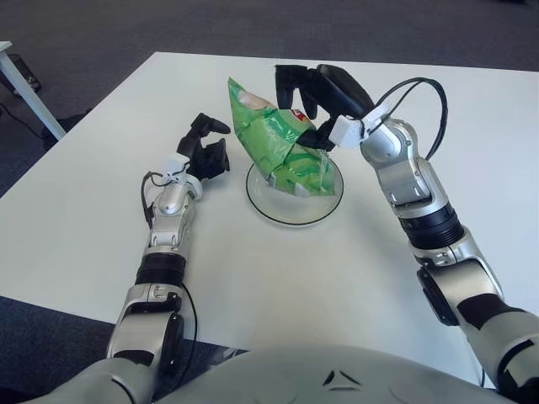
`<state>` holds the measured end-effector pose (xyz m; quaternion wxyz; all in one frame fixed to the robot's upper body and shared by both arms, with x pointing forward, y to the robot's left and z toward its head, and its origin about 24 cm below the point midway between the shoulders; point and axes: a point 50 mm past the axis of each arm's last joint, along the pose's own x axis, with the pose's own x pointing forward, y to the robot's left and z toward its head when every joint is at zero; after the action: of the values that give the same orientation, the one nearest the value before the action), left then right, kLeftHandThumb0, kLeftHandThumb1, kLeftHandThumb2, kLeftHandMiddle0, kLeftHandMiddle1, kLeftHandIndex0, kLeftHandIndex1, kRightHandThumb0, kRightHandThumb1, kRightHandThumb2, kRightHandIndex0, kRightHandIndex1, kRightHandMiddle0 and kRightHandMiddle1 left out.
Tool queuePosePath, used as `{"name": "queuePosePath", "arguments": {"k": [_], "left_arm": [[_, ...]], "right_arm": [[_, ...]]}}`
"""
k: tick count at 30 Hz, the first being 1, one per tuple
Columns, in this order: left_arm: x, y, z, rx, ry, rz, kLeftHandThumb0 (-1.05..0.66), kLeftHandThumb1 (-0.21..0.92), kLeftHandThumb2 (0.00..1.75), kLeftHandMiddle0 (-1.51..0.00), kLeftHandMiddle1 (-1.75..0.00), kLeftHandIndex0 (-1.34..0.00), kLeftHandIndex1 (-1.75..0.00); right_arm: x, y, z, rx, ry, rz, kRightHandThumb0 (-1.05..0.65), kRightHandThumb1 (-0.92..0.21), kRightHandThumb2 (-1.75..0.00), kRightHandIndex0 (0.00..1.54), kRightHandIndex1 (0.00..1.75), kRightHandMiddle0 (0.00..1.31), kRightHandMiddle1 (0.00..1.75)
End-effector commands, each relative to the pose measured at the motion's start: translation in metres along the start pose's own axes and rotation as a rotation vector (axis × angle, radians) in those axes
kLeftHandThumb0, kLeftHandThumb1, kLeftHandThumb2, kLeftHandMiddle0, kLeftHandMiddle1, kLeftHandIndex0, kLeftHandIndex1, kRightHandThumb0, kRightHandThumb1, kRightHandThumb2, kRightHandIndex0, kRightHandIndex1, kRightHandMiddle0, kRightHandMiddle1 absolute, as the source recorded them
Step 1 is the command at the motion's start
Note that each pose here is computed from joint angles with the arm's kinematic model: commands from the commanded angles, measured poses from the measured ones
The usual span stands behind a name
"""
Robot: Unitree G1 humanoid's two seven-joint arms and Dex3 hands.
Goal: Put the snack into the plate.
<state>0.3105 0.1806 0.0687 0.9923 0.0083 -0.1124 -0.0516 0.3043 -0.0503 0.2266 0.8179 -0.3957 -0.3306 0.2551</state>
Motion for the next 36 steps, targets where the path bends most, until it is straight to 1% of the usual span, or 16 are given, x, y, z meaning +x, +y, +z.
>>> {"name": "queuePosePath", "arguments": {"k": [1, 3, 7, 11, 15, 21, 27, 29, 32, 36], "left_arm": [[-0.022, -0.007, -0.029, -0.063, 0.111, 0.023, -0.38, 0.68, 0.85, -1.09, -1.75, -0.34, -1.75], [-0.022, -0.007, -0.029, -0.064, 0.110, 0.022, -0.38, 0.68, 0.85, -1.08, -1.75, -0.34, -1.75], [-0.023, -0.007, -0.028, -0.062, 0.109, 0.022, -0.38, 0.69, 0.84, -1.08, -1.75, -0.34, -1.75], [-0.023, -0.007, -0.028, -0.064, 0.110, 0.026, -0.38, 0.69, 0.84, -1.08, -1.75, -0.33, -1.75], [-0.023, -0.007, -0.028, -0.069, 0.110, 0.027, -0.38, 0.69, 0.83, -1.08, -1.75, -0.33, -1.75], [-0.023, -0.005, -0.027, -0.076, 0.112, 0.026, -0.38, 0.70, 0.83, -1.09, -1.75, -0.33, -1.75], [-0.023, -0.004, -0.027, -0.072, 0.116, 0.027, -0.38, 0.69, 0.84, -1.09, -1.75, -0.33, -1.75], [-0.023, -0.003, -0.027, -0.071, 0.118, 0.027, -0.38, 0.69, 0.84, -1.09, -1.75, -0.34, -1.75], [-0.023, -0.003, -0.027, -0.070, 0.118, 0.027, -0.38, 0.69, 0.84, -1.09, -1.75, -0.34, -1.75], [-0.023, -0.002, -0.027, -0.069, 0.118, 0.026, -0.38, 0.69, 0.84, -1.10, -1.75, -0.34, -1.75]], "right_arm": [[0.004, 0.005, -0.001, 0.072, -0.014, 0.036, 0.00, 0.06, -1.75, 0.87, 1.74, 0.69, 1.74], [0.004, 0.006, -0.001, 0.085, -0.016, 0.059, 0.00, 0.07, -1.75, 0.87, 1.74, 0.70, 1.74], [-0.003, 0.009, -0.003, 0.112, -0.017, 0.132, 0.00, 0.07, -1.75, 0.87, 1.75, 0.70, 1.74], [-0.004, 0.010, -0.004, 0.119, -0.020, 0.167, 0.00, 0.06, -1.75, 0.87, 1.75, 0.69, 1.74], [-0.004, 0.010, -0.004, 0.091, -0.033, 0.162, 0.00, 0.06, -1.75, 0.87, 1.75, 0.69, 1.74], [-0.006, 0.007, -0.005, 0.098, -0.044, 0.152, 0.00, 0.06, -1.74, 0.89, 1.71, 0.68, 1.75], [-0.006, 0.005, -0.004, 0.065, -0.056, 0.146, 0.00, 0.08, -1.75, 0.91, 1.68, 0.70, 1.75], [-0.006, 0.005, -0.003, 0.062, -0.050, 0.156, 0.00, 0.09, -1.75, 0.93, 1.67, 0.70, 1.75], [-0.007, 0.001, -0.001, 0.078, -0.005, 0.199, 0.00, 0.09, -1.74, 0.94, 1.65, 0.70, 1.75], [-0.007, 0.000, 0.001, 0.076, 0.020, 0.213, 0.00, 0.09, -1.74, 0.95, 1.64, 0.69, 1.75]]}}
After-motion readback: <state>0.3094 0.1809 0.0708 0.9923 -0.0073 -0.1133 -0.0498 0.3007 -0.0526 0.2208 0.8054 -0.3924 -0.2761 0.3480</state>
